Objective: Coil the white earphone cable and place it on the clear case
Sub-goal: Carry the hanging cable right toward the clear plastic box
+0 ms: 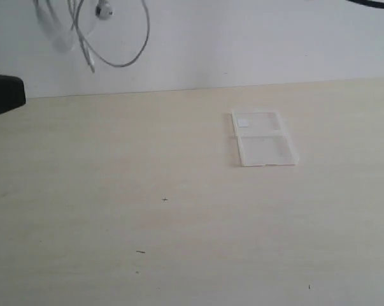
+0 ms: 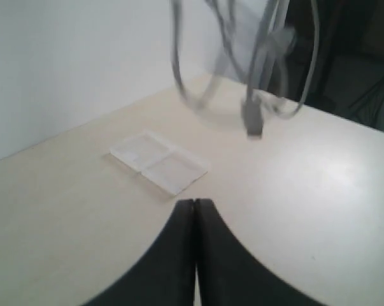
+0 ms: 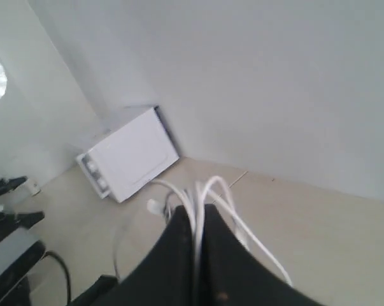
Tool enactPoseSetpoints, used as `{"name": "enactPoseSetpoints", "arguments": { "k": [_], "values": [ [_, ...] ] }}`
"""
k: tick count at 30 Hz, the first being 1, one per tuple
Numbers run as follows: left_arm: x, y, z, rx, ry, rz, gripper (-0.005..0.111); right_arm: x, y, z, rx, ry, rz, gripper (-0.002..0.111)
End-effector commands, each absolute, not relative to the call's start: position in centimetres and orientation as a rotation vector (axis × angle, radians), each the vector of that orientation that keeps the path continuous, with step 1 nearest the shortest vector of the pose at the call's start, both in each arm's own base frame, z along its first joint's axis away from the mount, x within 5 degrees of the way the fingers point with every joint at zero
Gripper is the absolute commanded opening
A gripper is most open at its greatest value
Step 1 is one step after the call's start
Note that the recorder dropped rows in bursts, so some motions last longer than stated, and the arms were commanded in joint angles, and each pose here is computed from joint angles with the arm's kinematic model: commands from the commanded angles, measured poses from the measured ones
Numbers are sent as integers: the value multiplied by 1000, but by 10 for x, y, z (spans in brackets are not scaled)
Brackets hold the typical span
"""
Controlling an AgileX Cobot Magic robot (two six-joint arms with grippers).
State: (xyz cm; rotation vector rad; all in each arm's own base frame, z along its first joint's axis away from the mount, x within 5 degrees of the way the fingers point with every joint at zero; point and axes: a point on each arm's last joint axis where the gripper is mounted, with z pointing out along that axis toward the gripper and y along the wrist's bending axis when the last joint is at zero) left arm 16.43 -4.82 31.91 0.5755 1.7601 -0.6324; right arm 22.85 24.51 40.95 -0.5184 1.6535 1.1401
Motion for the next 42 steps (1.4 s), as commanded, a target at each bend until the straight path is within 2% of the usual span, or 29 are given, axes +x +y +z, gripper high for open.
{"name": "enactPoseSetpoints", "arguments": {
  "k": [1, 22, 27, 42],
  "values": [
    [165, -46, 316, 569, 1781, -597, 0, 235, 215, 412, -454, 1654, 1058, 0],
    [167, -44, 316, 550, 1785, -570, 0, 272, 120, 363, -382, 1914, 604, 0],
    [167, -44, 316, 550, 1785, -570, 0, 275, 101, 340, -392, 1996, 485, 0],
    [167, -44, 316, 546, 1786, -572, 0, 297, 83, 279, -432, 2266, 292, 0]
  ]
}}
